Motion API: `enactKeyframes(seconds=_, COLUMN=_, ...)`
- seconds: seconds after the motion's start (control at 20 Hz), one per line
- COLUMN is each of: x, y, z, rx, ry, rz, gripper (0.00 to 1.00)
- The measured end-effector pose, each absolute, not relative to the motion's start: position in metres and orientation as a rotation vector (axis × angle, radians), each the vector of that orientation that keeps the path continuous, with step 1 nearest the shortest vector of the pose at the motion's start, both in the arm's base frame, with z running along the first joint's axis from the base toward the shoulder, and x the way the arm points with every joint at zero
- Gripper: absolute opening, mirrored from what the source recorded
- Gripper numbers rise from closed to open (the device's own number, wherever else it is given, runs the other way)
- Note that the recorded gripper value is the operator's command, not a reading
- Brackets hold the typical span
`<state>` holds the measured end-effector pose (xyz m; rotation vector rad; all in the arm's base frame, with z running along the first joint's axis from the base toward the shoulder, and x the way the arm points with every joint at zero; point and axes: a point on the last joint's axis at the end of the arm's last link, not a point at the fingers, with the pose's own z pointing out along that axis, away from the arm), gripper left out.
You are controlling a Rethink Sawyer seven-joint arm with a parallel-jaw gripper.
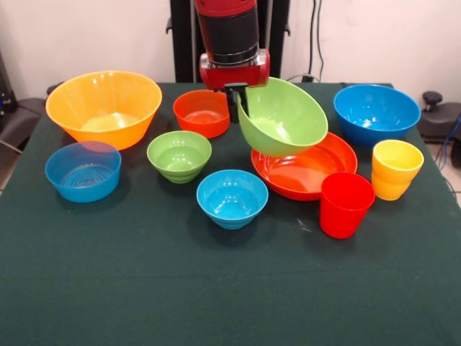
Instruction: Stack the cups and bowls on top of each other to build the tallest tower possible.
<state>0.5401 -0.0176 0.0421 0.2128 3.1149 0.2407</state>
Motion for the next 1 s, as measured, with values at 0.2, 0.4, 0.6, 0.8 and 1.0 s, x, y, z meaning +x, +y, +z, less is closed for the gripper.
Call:
enactKeyframes(seconds=0.2, x=0.5405, y=-0.0166, z=0.0424, rx=0.209, ry=3.115, rz=0.24, gripper=0.0)
enactKeyframes(seconds=0.4, x=0.5431, y=-0.0136, z=0.042, rx=0.2, ry=3.112, rz=0.238, gripper=0.0)
enactKeyframes(seconds=0.6, x=0.546, y=-0.0115, z=0.0387, rx=0.196, ry=3.111, rz=0.242, gripper=0.0)
enactKeyframes(seconds=0.8, x=0.5488, y=-0.0116, z=0.0352, rx=0.199, ry=3.11, rz=0.244, gripper=0.0)
enactKeyframes(seconds=1.0, x=0.5502, y=-0.0116, z=0.0349, rx=0.198, ry=3.108, rz=0.243, gripper=0.0)
